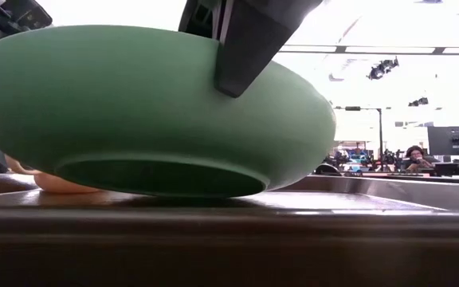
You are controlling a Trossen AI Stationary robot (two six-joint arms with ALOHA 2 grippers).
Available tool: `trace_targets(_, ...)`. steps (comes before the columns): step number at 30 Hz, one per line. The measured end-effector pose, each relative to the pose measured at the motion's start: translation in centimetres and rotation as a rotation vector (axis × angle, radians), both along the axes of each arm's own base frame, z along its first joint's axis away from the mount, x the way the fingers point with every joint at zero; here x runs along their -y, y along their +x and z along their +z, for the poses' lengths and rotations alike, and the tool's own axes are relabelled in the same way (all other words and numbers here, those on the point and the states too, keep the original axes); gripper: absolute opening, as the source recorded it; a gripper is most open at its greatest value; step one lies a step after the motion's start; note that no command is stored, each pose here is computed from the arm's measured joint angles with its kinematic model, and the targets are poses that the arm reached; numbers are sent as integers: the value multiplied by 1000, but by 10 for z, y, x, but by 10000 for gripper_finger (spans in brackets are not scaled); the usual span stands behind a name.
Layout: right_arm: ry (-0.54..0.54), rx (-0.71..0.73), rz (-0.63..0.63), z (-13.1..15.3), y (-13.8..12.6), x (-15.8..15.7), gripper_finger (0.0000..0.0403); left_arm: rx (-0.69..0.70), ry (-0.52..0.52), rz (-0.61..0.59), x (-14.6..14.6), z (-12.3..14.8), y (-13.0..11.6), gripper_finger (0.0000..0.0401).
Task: Set up tray
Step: Put the green plate to the middle of the orange cup on the serving tray
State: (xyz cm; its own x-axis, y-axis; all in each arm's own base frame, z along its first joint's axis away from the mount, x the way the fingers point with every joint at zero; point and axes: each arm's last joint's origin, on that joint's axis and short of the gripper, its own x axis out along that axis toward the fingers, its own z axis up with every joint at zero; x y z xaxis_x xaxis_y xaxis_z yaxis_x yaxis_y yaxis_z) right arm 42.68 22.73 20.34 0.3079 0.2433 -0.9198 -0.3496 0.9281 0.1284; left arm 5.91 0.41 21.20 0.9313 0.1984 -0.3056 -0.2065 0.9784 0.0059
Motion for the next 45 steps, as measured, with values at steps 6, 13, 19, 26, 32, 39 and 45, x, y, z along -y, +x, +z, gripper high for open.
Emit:
trace_targets(6,6,-2,7,0,1,1,1,-1,2,0,0,0,0,179)
trace_targets(13,21,-18,9,-6,4,3,1,-1,3,-1,0,0,0,179)
trace_targets(19,15,-27,17,-16,7,2,1,0,3,0,0,0,0,179)
trace_targets(26,36,-21,25,-19,10,2,1,0,3,-1,0,0,0,179)
trace_targets(32,48,-32,27,-24,11,1,4,0,1,-5,0,0,0,179)
trace_targets(39,87,-53,26,-24,11,1,49,0,2,-5,0,0,0,179)
trace_targets(45,90,-52,26,-24,11,1,65,0,1,-6,0,0,0,179)
